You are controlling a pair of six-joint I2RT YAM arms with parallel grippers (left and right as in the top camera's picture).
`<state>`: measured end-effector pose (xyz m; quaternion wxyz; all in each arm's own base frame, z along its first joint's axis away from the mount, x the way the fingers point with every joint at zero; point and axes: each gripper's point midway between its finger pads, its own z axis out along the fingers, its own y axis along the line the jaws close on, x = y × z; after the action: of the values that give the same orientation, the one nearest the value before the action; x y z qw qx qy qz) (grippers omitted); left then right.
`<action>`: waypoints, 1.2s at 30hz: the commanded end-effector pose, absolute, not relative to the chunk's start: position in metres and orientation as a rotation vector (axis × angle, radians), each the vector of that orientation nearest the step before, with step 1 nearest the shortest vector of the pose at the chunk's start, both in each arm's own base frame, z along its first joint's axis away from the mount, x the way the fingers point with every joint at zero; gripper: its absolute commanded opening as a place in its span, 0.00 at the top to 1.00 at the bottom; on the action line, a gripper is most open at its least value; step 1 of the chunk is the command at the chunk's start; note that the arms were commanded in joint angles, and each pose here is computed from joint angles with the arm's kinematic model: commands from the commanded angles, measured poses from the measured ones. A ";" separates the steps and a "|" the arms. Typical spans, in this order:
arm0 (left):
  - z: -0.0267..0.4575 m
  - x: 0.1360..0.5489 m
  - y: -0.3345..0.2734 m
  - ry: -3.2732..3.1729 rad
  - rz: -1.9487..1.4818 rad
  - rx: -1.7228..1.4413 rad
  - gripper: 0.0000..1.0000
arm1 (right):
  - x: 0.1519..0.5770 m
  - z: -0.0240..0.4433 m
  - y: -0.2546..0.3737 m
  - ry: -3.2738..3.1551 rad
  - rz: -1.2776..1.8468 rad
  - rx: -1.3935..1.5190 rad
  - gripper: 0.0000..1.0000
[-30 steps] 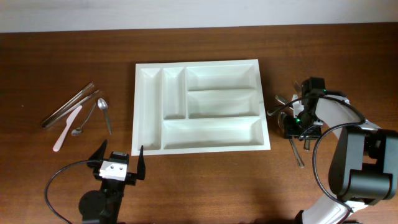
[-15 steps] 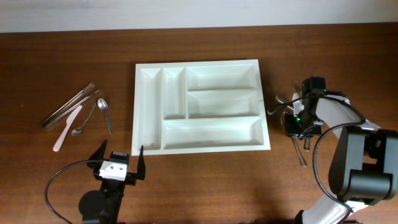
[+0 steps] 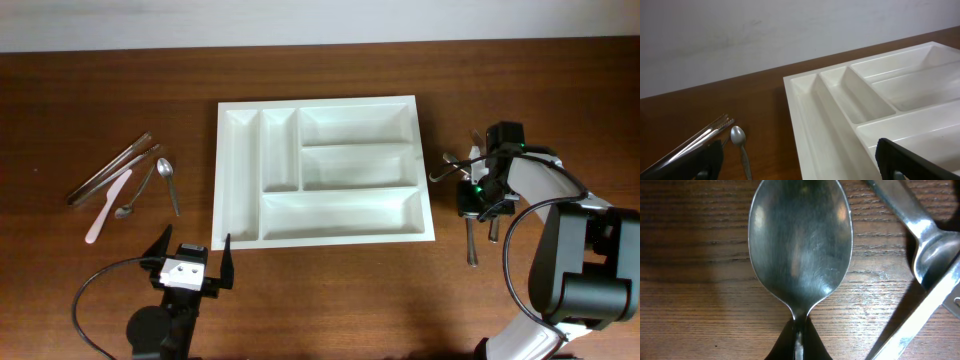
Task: Pack container
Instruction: 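Lower the right gripper and grasp the silver spoon by its handle, then carry the spoon with the right gripper into the tray's middle compartment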
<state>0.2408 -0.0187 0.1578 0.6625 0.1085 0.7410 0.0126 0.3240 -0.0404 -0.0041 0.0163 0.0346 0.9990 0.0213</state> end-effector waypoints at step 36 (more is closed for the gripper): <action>0.157 0.241 -0.017 1.674 0.025 0.230 0.01 | 0.438 0.138 0.027 2.760 0.327 -0.304 0.96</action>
<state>0.2408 -0.0187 0.1578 0.6625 0.1085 0.7410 0.0126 0.4248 -0.0055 0.1225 0.1393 -0.0424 0.9853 0.0893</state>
